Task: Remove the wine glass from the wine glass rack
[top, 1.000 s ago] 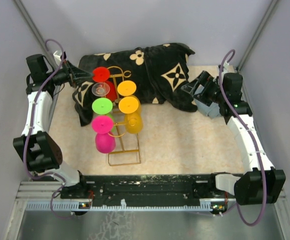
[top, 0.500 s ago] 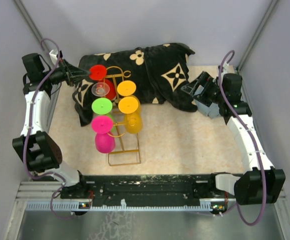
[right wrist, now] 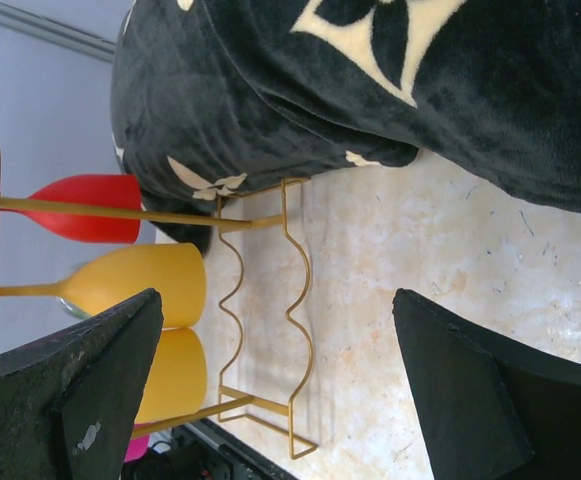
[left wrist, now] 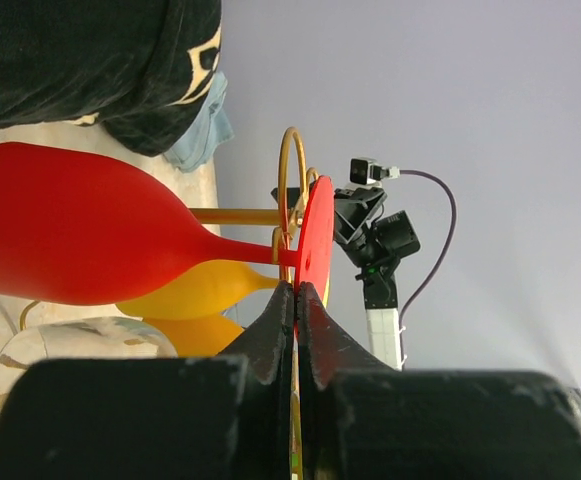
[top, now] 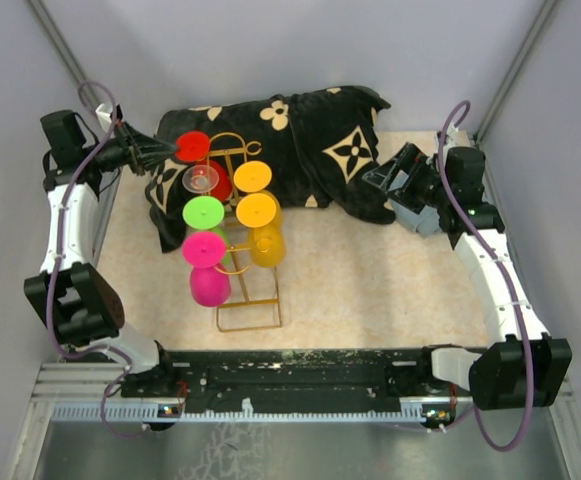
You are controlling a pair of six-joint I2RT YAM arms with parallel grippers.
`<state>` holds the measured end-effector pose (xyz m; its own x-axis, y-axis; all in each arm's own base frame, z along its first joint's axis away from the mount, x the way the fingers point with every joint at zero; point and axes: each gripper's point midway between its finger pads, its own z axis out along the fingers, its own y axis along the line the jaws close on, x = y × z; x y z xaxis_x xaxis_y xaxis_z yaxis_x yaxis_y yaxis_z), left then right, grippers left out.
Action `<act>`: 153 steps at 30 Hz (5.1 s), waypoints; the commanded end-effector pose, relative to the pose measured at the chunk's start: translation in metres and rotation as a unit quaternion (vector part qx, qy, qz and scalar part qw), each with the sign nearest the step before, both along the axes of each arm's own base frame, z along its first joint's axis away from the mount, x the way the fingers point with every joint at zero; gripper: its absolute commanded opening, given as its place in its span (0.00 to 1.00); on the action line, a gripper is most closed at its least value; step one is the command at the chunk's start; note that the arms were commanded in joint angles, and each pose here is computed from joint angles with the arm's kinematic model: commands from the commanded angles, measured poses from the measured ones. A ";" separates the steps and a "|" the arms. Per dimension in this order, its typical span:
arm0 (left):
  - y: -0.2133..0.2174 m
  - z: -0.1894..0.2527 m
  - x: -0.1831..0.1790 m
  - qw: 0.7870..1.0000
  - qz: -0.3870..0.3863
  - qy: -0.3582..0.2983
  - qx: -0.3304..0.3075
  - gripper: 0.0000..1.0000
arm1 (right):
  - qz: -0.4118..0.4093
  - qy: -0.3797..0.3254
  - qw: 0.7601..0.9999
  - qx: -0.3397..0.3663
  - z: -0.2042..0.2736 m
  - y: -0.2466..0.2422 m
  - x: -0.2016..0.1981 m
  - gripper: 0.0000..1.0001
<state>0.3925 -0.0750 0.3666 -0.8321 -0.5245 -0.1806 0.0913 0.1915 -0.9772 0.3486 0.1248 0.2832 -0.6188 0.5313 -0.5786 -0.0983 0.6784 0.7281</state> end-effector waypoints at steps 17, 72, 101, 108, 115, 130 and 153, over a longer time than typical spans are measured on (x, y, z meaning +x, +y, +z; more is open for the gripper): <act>0.005 0.019 -0.024 1.000 -0.004 -0.022 -0.004 0.00 | 0.010 -0.024 1.000 0.001 0.009 0.003 -0.009 0.98; -0.121 0.169 -0.138 0.515 -0.230 -0.807 0.175 0.00 | 0.232 -0.235 0.944 -0.030 0.193 0.042 0.040 0.97; -0.210 0.105 -0.187 0.481 -0.379 -0.789 0.041 0.00 | 0.401 -0.314 0.860 0.020 0.234 0.052 -0.099 0.94; -0.222 0.102 -0.210 0.469 -0.397 -0.789 0.013 0.00 | 0.409 -0.306 0.859 0.025 0.224 0.051 -0.114 0.93; -0.228 0.097 -0.230 0.459 -0.408 -0.789 -0.008 0.00 | 0.421 -0.302 0.855 0.029 0.217 0.052 -0.141 0.91; -0.229 0.084 -0.241 0.399 -0.414 -0.818 -0.006 0.00 | 0.450 -0.265 0.851 0.059 0.191 0.050 -0.179 0.82; -0.240 0.070 -0.203 0.341 -0.394 -0.853 0.032 0.97 | 0.471 -0.286 0.833 0.052 0.199 0.050 -0.203 0.00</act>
